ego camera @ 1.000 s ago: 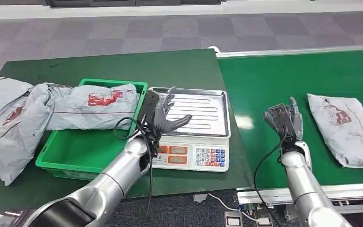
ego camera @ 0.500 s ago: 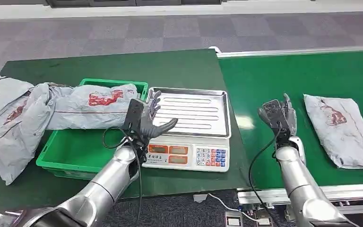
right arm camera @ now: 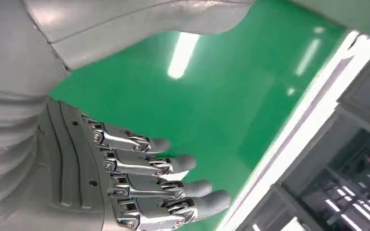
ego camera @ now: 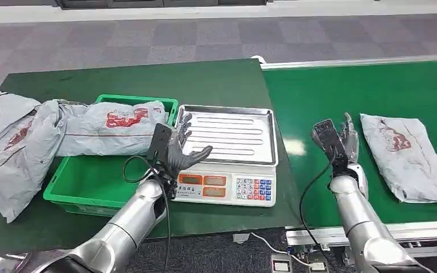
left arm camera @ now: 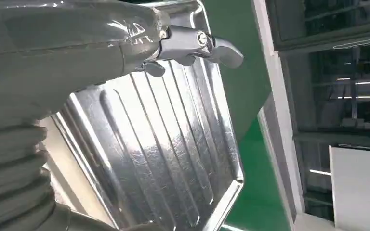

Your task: Moved the parcel from conveyor to table for the left to box.

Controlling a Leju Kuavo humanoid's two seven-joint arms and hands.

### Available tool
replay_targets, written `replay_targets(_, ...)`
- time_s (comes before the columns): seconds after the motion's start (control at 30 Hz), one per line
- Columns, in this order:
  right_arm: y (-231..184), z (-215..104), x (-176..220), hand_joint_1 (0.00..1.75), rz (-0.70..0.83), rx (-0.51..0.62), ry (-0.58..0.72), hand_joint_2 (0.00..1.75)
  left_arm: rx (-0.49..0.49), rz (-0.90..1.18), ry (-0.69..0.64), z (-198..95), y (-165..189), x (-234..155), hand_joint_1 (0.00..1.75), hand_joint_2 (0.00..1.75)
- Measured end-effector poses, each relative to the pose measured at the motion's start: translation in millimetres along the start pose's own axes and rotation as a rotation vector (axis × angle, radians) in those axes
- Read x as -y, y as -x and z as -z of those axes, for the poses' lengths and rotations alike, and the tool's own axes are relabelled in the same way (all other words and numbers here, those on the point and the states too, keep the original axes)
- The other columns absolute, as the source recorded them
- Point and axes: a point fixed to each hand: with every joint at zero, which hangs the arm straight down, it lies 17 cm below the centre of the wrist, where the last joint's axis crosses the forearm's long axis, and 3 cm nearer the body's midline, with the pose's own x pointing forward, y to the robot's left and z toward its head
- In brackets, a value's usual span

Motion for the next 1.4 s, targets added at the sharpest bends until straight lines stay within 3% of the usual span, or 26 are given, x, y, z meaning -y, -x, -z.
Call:
replay_targets(0.37,8.8,-0.3,2.2,0.00,-0.018,-0.014,0.000,1.75,-0.001,-0.002,0.000,-0.4,-0.1,0.6,0.00,1.75)
replay_targets(0.63,42.8,1.4,50.5,0.00,-0.252,-0.073,0.171,1.75,-0.005,0.013,0.002,-0.3,0.7,1.5,0.00,1.75)
replay_targets(0.7,56.6,-1.8,60.2,0.00,-0.333,-0.086,0.188,1.75,-0.002,0.015,0.007,-0.4,0.3,2.6,0.00,1.75)
replay_targets(0.97,62.2,-4.5,63.9,0.00,-0.412,-0.074,0.189,1.75,0.000,0.019,0.009,-0.5,0.1,3.0,0.00,1.75)
replay_targets(1.03,82.4,-14.9,73.1,0.00,-0.643,-0.053,0.184,1.75,0.019,0.019,0.001,1.4,-5.0,0.6,0.00,1.75)
replay_targets(1.4,99.6,-19.7,85.0,0.00,-0.731,-0.090,0.197,1.75,0.057,0.021,0.001,6.4,-20.0,1.5,0.00,1.75)
